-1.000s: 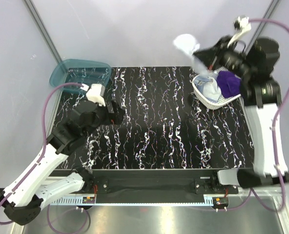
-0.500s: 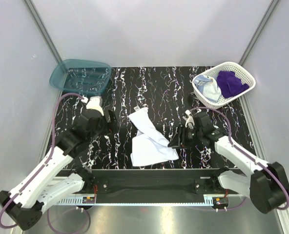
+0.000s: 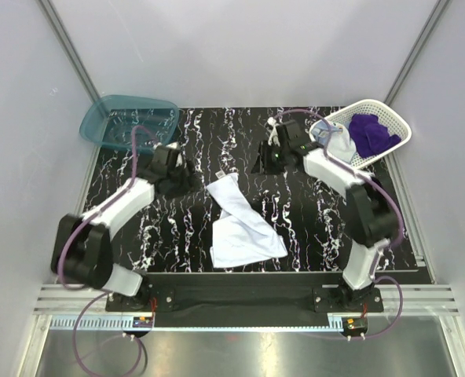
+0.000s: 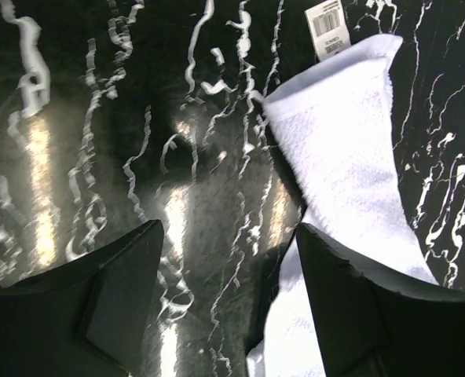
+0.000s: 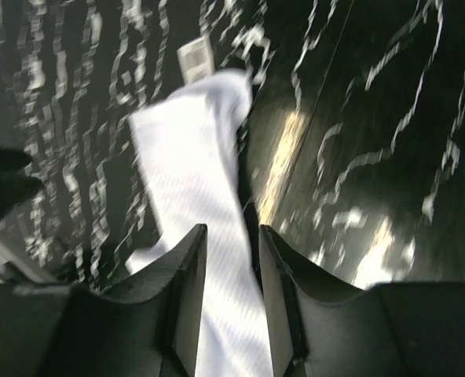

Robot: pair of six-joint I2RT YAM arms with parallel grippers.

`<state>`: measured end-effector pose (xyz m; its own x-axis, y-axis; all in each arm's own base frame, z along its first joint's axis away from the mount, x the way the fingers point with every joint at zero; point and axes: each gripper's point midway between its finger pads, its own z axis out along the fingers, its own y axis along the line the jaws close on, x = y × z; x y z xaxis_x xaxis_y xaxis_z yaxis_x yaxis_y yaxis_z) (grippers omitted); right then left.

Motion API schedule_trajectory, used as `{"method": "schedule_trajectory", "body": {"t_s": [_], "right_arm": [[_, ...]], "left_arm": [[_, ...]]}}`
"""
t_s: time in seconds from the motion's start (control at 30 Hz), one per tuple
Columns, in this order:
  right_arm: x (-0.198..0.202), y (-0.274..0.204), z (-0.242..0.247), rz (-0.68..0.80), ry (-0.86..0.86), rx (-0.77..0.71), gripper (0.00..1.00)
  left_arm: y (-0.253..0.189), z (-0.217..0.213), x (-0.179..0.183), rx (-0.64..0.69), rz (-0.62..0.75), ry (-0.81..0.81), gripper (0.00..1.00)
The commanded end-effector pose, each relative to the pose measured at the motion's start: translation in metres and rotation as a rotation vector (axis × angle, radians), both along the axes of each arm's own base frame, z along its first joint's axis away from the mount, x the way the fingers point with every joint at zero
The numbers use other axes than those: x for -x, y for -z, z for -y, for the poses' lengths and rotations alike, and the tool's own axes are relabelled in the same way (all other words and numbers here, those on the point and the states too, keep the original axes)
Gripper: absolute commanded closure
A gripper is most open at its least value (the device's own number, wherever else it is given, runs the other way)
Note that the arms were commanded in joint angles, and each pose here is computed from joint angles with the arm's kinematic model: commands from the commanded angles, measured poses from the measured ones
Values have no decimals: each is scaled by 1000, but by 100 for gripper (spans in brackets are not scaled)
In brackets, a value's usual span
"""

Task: Fold and stack the towels
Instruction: Move the towel to the center of the board, then flatten out the crumpled towel

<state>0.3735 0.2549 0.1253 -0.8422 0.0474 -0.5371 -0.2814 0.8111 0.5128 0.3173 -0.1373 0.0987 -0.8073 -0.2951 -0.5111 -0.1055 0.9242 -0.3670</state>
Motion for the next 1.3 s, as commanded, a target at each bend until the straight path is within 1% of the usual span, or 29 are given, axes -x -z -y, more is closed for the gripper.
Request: {"method": "schedule_trajectory", "body": {"t_s": [0.0,0.03,0.07,0.1,0.13,0.23,0.3,0.47,0.63,0.77,0.83,0.87,0.9,1.0,1.03,1.07,1.1,1.13,1.17,1.2,1.23,1.27], "right_arm": [[-36,34,-11,-24,-48,86,61],[-52,24,-21,5,-54,63,61],[-58,29,-27,-6,-61,52,61],[-60,48,-34,-51,-82,40,61],[-68,44,-41,-38,-92,15,60],[-81,65,-50,-34,-106,0,58],[-82,82,-56,-47,-140,-9,57],[-77,98,-69,-49,-227,-70,57],[-80,109,-72,-44,-235,-82,56],[-82,114,-75,-60,-242,-94,58],[-82,116,-77,-58,-242,-103,61],[-82,116,-78,-57,-247,-109,65],[-82,115,-78,-61,-248,-111,75],[-73,108,-74,-74,-245,-108,97],[-70,103,-73,-77,-236,-110,100],[-70,97,-70,-66,-213,-108,100],[-59,86,-66,-69,-202,-120,100],[-53,77,-66,-88,-174,-152,100],[-55,43,-71,-10,-176,-217,100],[-35,54,-67,-57,-161,-233,100],[-30,44,-71,-64,-136,-286,100],[-24,16,-81,5,-167,-349,100]], "left_arm": [[-37,44,-43,106,92,108,28],[-34,43,-53,58,86,87,31],[-29,54,-65,35,70,102,33],[-27,58,-69,24,62,104,34],[-22,60,-72,11,53,97,35],[-12,68,-81,-3,49,75,36],[-3,71,-85,3,39,57,36],[7,78,-91,4,36,54,36],[12,82,-99,11,28,46,33],[13,85,-103,22,23,29,32],[11,85,-104,26,24,23,32],[8,85,-104,30,31,24,31],[6,86,-103,31,35,27,31],[2,82,-100,17,43,42,30],[2,81,-98,11,43,47,30],[0,78,-92,5,45,58,30],[-1,77,-88,2,48,64,30],[-3,74,-85,0,54,67,30],[-5,73,-82,0,66,73,30],[-9,70,-72,6,74,83,30],[-10,69,-66,13,78,91,30],[-13,70,-63,26,96,103,30]]}}
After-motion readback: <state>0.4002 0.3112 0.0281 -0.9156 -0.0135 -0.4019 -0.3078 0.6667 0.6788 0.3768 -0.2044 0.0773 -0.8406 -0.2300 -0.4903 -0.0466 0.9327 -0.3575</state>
